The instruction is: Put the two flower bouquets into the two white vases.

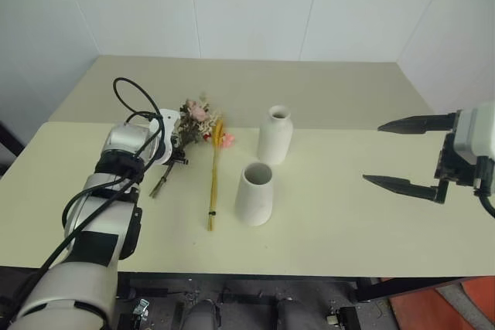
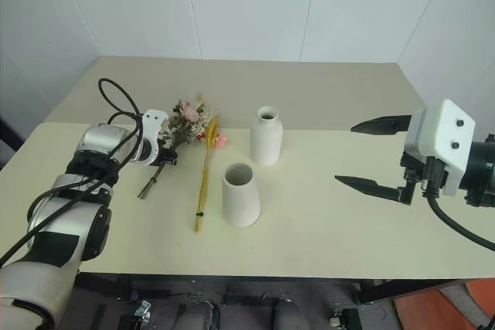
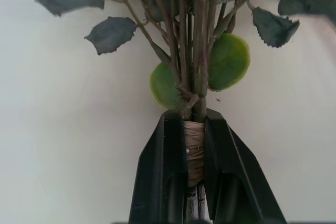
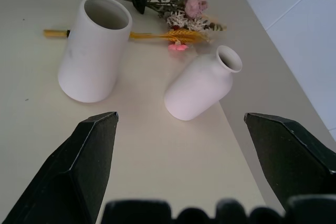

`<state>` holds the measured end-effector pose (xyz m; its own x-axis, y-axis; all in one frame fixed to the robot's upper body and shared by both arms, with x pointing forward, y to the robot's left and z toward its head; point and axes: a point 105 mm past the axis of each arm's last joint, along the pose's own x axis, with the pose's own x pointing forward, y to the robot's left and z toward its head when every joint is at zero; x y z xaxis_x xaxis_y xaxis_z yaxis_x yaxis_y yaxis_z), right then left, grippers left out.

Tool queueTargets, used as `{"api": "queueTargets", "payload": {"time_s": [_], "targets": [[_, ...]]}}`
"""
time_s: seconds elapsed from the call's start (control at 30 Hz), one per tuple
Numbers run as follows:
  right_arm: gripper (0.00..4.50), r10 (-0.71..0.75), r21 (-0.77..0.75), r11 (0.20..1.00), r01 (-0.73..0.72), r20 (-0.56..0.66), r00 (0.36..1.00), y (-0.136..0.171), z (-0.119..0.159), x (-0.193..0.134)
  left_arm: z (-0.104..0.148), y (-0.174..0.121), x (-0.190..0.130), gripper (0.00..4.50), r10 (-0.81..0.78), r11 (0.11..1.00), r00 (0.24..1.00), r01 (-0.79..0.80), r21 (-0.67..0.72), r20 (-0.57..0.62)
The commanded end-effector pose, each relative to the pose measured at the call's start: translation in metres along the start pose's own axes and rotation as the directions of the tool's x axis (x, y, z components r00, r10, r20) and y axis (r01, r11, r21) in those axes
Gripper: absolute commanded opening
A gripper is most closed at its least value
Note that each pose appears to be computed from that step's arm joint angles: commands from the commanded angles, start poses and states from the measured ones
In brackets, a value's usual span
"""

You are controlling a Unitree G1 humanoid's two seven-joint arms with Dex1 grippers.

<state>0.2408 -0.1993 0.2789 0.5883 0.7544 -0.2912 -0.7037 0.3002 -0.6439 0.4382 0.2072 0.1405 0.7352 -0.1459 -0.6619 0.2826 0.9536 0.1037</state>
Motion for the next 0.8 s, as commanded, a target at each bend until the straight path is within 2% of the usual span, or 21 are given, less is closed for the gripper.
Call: {"api": "queueTargets", "payload": {"time_s": [0.03,0.1,0.17,0.23,0.27,0.3,0.37,0.47,0.57,0.63,0.73,0.8], "targets": [[4.5,-0.053,-0.033,0.998,0.053,0.003,0.999,-0.007,0.008,-0.009,0.046,0.005,-0.015,0.13,0.089,0.993,0.974,-0.102,0.052,0.21],[4.5,-0.059,-0.03,0.998,0.059,-0.002,0.998,-0.008,0.006,-0.011,0.081,0.005,-0.031,0.13,0.126,0.988,0.889,-0.152,0.025,0.44],[4.5,-0.069,-0.025,0.997,0.068,-0.012,0.998,-0.008,0.004,-0.013,0.119,0.005,-0.054,0.13,0.163,0.986,0.768,-0.097,-0.139,0.619],[4.5,-0.08,-0.023,0.997,0.079,-0.015,0.997,-0.009,0.003,-0.014,0.145,0.004,-0.074,0.13,0.191,0.961,0.646,0.028,-0.274,0.739],[4.5,-0.083,-0.021,0.996,0.083,-0.014,0.996,-0.009,0.003,-0.014,0.15,0.005,-0.078,0.13,0.207,0.95,0.607,0.062,-0.306,0.767],[4.5,-0.092,-0.021,0.996,0.092,-0.014,0.996,-0.01,0.002,-0.015,0.157,-0.002,-0.083,0.13,0.17,0.934,0.561,0.17,-0.314,0.81],[4.5,-0.107,-0.019,0.994,0.107,-0.008,0.994,-0.009,0.002,-0.015,0.169,-0.017,-0.088,0.13,0.131,0.907,0.483,0.294,-0.301,0.866],[4.5,-0.117,-0.017,0.993,0.117,0.001,0.993,-0.006,0.002,-0.014,0.181,-0.033,-0.095,0.13,0.112,0.898,0.37,0.359,-0.253,0.922],[4.5,-0.13,-0.012,0.991,0.13,0.006,0.992,-0.001,0.002,-0.013,0.191,-0.045,-0.101,0.13,0.112,0.793,0.282,0.553,-0.257,0.953],[4.5,-0.154,-0.015,0.988,0.154,0.011,0.988,0.001,0.005,-0.016,0.198,-0.066,-0.104,0.13,0.049,0.743,0.217,0.644,-0.181,0.975],[4.5,-0.183,-0.021,0.983,0.183,0.002,0.983,0.005,0.007,-0.021,0.204,-0.086,-0.106,0.13,0.009,0.671,0.17,0.73,-0.132,0.985],[4.5,-0.195,-0.019,0.981,0.195,-0.006,0.981,0.008,0.008,-0.023,0.207,-0.094,-0.108,0.13,-0.014,0.653,0.141,0.751,-0.098,0.99]]}}
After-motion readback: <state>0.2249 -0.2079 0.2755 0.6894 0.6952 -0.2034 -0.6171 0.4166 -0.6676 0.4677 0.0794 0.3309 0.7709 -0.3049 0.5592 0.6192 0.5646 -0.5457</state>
